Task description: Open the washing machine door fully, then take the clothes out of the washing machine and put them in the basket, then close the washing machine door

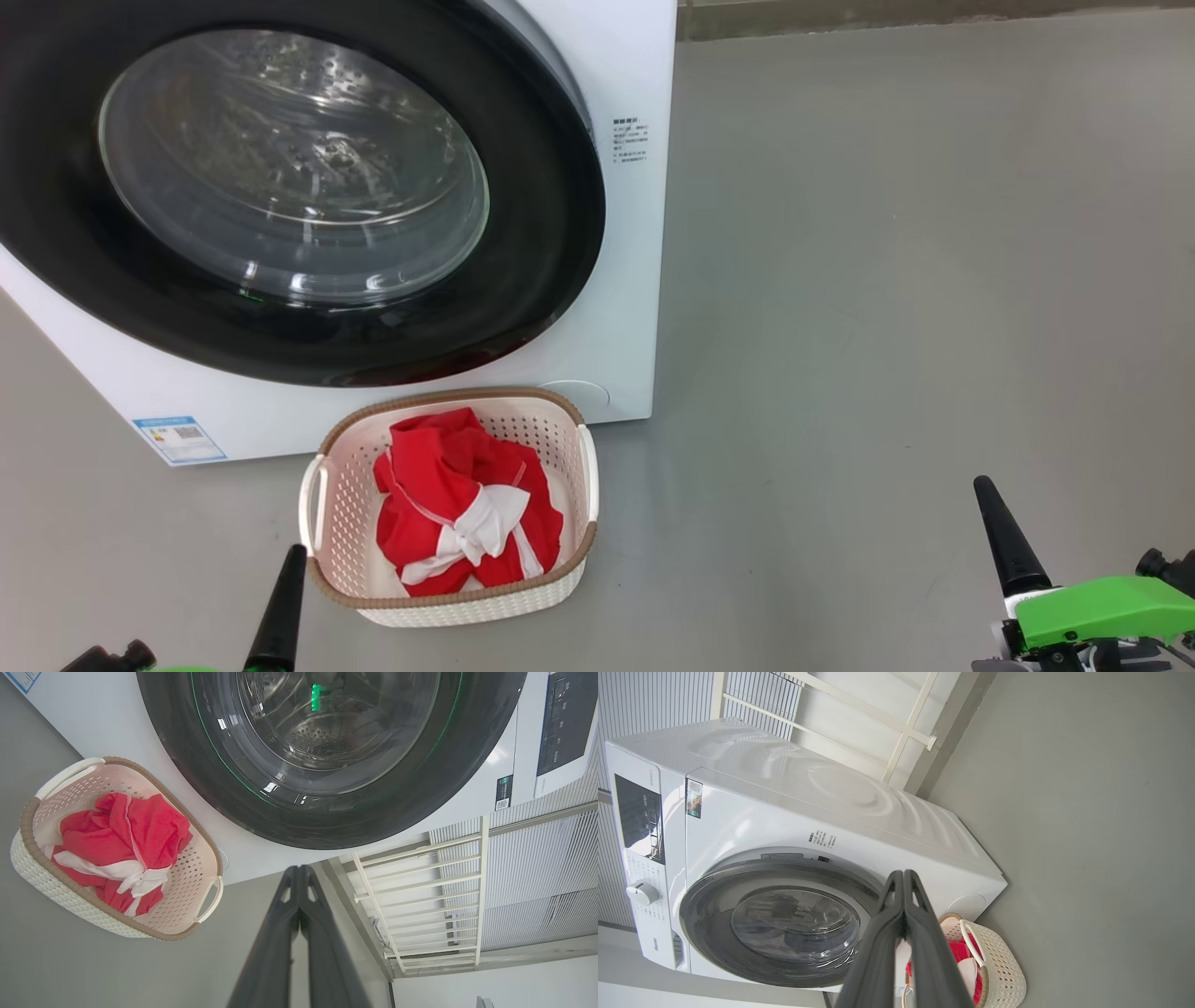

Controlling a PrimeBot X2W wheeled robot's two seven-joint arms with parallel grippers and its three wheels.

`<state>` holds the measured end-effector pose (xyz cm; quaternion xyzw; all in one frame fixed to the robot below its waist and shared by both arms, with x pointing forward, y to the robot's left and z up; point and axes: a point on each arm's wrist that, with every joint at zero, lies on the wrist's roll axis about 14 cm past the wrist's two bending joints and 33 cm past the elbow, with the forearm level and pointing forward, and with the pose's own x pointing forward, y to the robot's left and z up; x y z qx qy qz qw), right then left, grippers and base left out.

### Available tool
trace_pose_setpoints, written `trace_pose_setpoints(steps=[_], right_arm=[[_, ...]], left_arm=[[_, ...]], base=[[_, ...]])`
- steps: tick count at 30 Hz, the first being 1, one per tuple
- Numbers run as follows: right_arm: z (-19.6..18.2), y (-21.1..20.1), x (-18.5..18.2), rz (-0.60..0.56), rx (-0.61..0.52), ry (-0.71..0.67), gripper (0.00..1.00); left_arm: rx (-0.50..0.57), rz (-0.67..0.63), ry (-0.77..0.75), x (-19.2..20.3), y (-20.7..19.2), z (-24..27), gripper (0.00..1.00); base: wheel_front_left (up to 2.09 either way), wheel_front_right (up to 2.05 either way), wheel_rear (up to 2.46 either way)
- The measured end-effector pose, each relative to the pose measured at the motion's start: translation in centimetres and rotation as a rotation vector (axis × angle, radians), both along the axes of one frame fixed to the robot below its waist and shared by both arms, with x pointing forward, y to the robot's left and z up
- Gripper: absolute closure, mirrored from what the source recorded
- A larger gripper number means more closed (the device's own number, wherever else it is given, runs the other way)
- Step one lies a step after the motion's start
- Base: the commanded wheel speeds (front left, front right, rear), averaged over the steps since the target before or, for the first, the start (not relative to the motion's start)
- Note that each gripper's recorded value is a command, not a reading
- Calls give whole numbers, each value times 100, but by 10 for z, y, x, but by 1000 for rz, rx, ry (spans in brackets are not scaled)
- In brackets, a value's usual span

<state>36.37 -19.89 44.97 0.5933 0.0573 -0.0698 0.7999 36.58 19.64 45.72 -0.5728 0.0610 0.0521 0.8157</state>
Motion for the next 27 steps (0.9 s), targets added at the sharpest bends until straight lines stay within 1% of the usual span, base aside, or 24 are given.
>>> trace_pose_setpoints(steps=[8,11,14,18,27], right_arm=[[2,-1,-1,-5,72,-8,100],[4,-1,0,-8,84,-14,100],[12,-1,5,-11,129,-39,100],[13,-3,5,-16,148,-43,100],[23,-4,9,-19,235,-78,100]], left_arm=[[-80,5,-10,1,-2,3,100],[-105,4,-17,3,-3,6,100],[-147,4,-30,5,-4,10,100],[-183,6,-33,5,-5,11,100],[-272,5,-50,7,-7,16,100]], base=[[0,0,0],[0,0,0],[0,0,0],[0,0,0],[0,0,0]])
